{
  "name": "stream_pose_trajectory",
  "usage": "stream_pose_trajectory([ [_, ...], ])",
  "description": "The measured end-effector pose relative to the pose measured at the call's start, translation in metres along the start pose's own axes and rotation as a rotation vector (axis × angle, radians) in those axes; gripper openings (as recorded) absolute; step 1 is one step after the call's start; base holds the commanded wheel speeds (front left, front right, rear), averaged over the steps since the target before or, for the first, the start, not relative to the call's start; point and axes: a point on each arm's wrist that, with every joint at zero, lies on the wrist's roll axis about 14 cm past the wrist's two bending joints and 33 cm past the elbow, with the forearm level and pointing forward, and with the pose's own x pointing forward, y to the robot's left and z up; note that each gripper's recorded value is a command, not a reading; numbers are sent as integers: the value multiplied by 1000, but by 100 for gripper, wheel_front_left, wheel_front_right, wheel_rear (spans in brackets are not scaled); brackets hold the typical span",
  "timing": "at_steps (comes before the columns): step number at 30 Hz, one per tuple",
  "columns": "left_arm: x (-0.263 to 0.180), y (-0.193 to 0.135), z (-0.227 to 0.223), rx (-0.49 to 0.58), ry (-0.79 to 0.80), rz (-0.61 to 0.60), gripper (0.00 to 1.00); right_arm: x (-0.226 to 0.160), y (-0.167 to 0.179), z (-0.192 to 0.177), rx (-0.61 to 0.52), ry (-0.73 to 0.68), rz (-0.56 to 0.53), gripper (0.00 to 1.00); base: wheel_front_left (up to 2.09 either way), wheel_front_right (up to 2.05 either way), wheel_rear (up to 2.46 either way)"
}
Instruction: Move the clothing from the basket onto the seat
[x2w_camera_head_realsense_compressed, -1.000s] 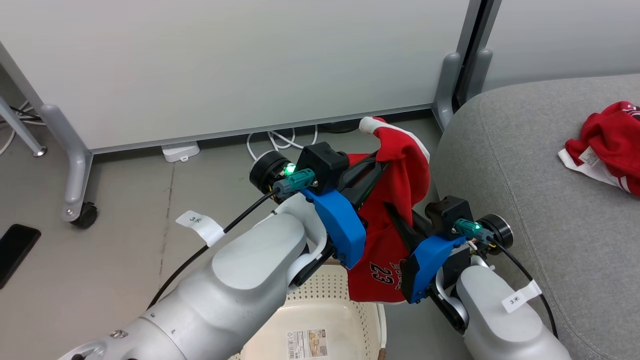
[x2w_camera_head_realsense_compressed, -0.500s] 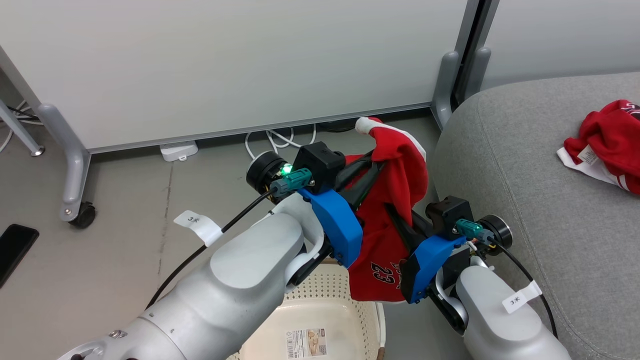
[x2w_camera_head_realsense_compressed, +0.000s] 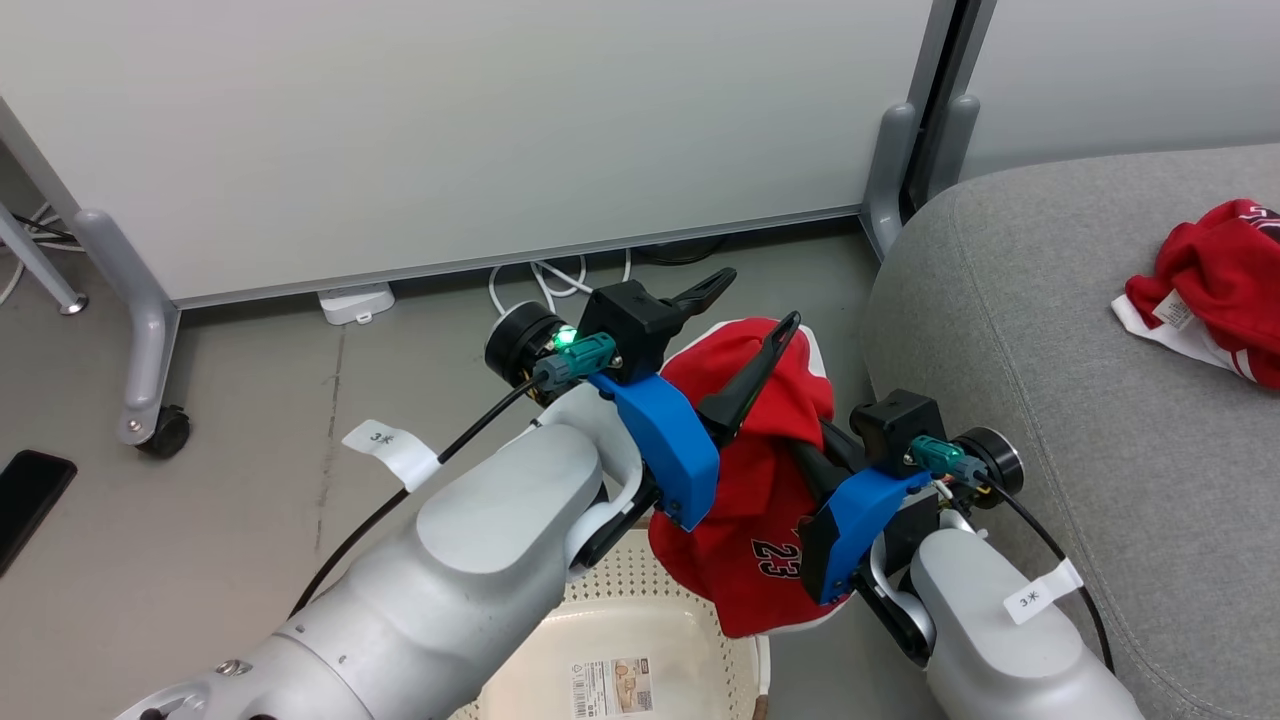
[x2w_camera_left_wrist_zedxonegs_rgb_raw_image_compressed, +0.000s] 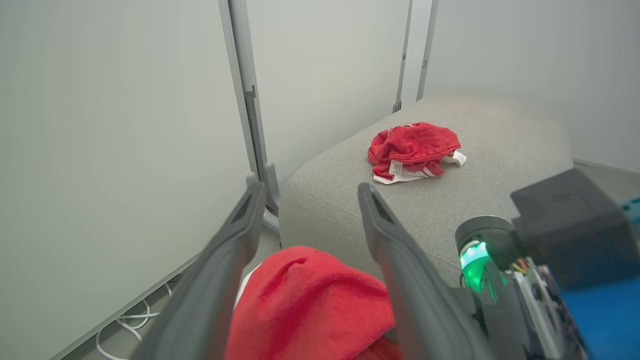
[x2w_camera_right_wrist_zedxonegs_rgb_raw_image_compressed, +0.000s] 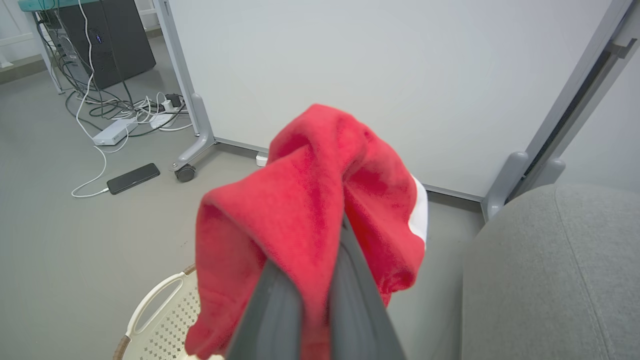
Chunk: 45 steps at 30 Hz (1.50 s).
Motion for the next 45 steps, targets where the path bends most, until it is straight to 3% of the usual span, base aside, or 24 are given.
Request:
stream_pose_trajectory([
  [15,-26,21,2,-117,-115,114,100,0,-9,0,15,-7,-26,0,0,0,0],
  [30,-79,49,-36,-95,-110,278,100,-10,-27,-3,19,-10,-83,0,0,0,0],
  [45,-91,42,-55,-112,-100,301,100,-26,-43,-6,20,-8,-136,0,0,0,0],
])
